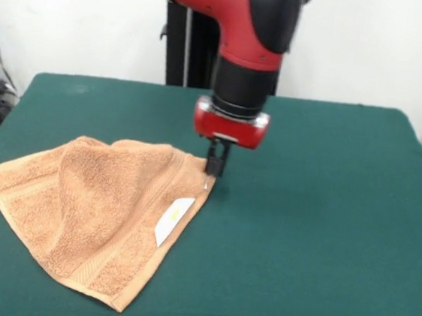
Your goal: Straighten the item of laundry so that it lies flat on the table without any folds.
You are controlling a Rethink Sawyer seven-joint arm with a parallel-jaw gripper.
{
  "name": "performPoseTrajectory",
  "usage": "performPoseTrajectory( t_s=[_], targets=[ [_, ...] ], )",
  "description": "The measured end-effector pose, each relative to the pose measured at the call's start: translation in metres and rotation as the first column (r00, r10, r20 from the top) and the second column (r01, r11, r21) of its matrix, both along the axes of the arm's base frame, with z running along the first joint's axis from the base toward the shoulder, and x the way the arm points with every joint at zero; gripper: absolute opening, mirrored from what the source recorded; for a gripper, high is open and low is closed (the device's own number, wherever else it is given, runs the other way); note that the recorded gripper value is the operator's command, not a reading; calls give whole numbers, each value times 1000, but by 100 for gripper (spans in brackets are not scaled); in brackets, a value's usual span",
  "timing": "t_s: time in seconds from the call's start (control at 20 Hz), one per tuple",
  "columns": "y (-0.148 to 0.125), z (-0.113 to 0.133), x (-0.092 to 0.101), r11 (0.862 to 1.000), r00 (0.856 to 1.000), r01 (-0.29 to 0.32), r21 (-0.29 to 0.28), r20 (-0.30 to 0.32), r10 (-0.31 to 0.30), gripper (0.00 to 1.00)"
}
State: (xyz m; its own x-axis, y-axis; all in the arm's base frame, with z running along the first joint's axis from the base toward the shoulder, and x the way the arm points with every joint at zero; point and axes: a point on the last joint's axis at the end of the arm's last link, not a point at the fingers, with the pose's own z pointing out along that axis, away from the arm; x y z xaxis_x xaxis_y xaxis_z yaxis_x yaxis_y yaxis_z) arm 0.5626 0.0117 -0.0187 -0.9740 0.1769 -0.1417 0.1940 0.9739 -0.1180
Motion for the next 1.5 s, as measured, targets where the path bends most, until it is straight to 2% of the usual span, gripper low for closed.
performPoseTrajectory(
  t_s=[0.15, 0.2, 0.3, 0.35, 0.5, 0.7, 1.15, 1.5],
  targets=[
    [-40, 11, 2, 999, 999, 48, -6, 17, -48, 0],
    [-65, 20, 2, 997, 997, 73, -12, 29, -73, 0],
    [-84, 26, 2, 996, 995, 91, -17, 39, -91, 0],
    [-113, 35, 1, 993, 992, 119, -25, 52, -117, 0],
    [-142, 43, -3, 989, 987, 147, -33, 64, -145, 0],
    [-166, 45, -11, 985, 984, 167, -41, 64, -164, 0],
    [-159, 42, -12, 991, 990, 132, -38, 58, -129, 0],
    [-153, 28, -19, 992, 992, 126, -28, 32, -125, 0]
  ],
)
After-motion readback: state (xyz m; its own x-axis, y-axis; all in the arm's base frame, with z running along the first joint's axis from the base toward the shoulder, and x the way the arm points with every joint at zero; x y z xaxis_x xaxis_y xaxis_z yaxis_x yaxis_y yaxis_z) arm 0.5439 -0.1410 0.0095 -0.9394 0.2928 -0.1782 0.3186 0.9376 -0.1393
